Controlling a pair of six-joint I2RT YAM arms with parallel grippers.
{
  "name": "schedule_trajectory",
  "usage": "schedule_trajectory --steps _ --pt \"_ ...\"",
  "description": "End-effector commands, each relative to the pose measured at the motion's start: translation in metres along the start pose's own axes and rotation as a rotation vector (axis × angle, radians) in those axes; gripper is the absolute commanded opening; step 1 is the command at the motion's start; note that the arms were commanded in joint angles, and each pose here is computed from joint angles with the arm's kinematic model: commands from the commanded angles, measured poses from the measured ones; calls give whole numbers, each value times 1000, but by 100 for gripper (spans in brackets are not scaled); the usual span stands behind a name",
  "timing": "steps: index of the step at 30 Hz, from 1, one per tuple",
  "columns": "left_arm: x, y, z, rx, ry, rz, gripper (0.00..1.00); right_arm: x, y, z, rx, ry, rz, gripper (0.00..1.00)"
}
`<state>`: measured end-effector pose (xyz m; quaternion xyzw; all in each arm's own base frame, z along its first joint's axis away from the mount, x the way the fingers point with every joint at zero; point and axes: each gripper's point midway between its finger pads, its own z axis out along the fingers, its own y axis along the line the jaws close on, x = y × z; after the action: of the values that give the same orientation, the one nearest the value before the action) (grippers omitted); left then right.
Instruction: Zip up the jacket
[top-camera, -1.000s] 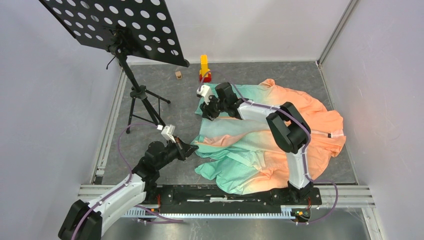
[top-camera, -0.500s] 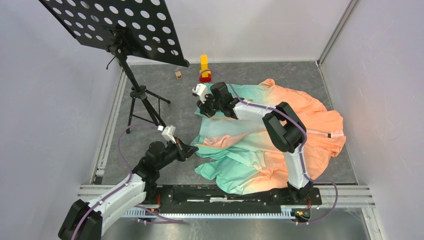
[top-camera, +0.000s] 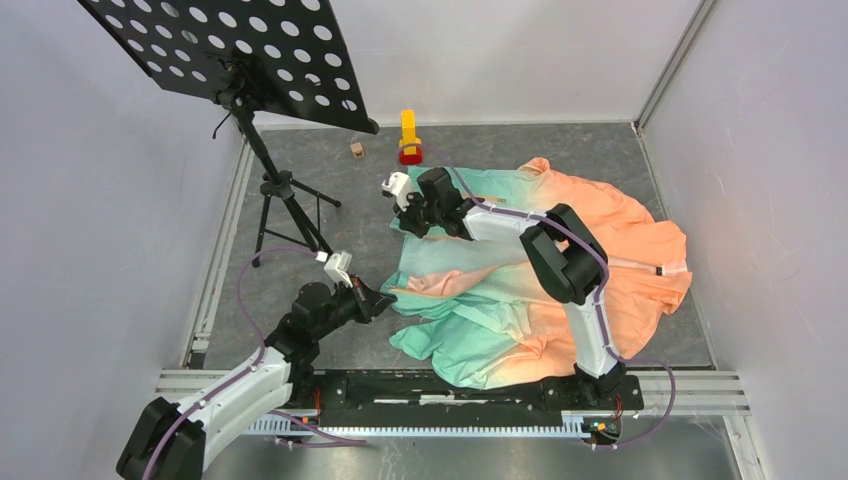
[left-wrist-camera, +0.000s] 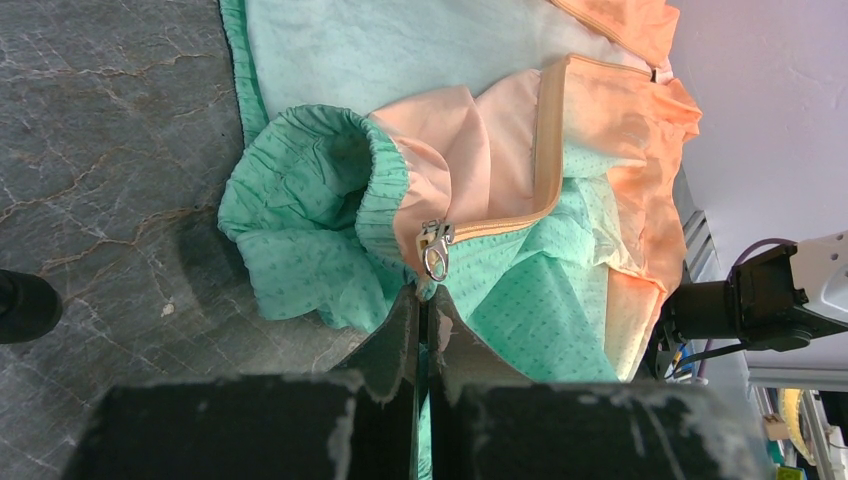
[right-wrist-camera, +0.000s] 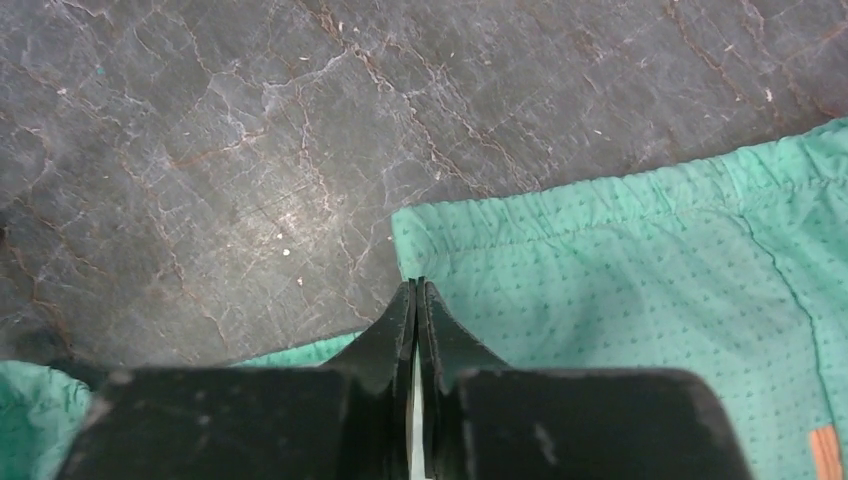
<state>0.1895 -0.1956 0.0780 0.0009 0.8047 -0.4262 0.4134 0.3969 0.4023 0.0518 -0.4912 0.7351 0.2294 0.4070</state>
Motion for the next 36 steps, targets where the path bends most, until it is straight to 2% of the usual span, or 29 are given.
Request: schedule_trajectory --steps 1,5,9,10,11,12,14,16,18,22,24,28,33,36 --pt "-11 -13 1 43 -19 30 2 -43 11 -15 -55 -112 65 0" --pt "-10 -12 2 38 -12 36 2 -63 31 -35 -245 -179 241 0" --pt "-9 -11 2 38 -7 40 2 -66 30 -58 -345 -266 453 0" --pt "-8 -10 2 37 -6 39 2 -63 31 -58 -369 -260 479 2" --pt "-8 -10 2 37 -5 40 2 -55 30 -54 -375 -234 492 18" --pt "-7 -10 2 36 -6 40 2 -42 25 -46 -342 -181 480 35" --pt "-8 -10 2 37 -10 40 2 -15 7 -33 -213 -71 400 44" --pt "-7 -10 2 37 -5 37 2 -4 -10 -34 -101 -38 337 46" --pt "-7 -11 1 37 1 36 2 -13 -22 -40 -46 -54 275 47" --pt "-6 -9 0 28 -1 34 2 -26 -21 -49 -40 -74 183 52" --pt "-7 -8 0 26 -7 32 2 -27 -16 -42 -33 -88 112 56" --pt "-8 -10 0 29 -8 30 2 -7 -23 -21 97 -4 12 62" --pt "-8 -12 -1 36 -1 26 2 4 -28 -2 231 64 -107 63" --pt "-9 -12 -1 34 -4 25 2 11 -29 7 286 99 -141 59"
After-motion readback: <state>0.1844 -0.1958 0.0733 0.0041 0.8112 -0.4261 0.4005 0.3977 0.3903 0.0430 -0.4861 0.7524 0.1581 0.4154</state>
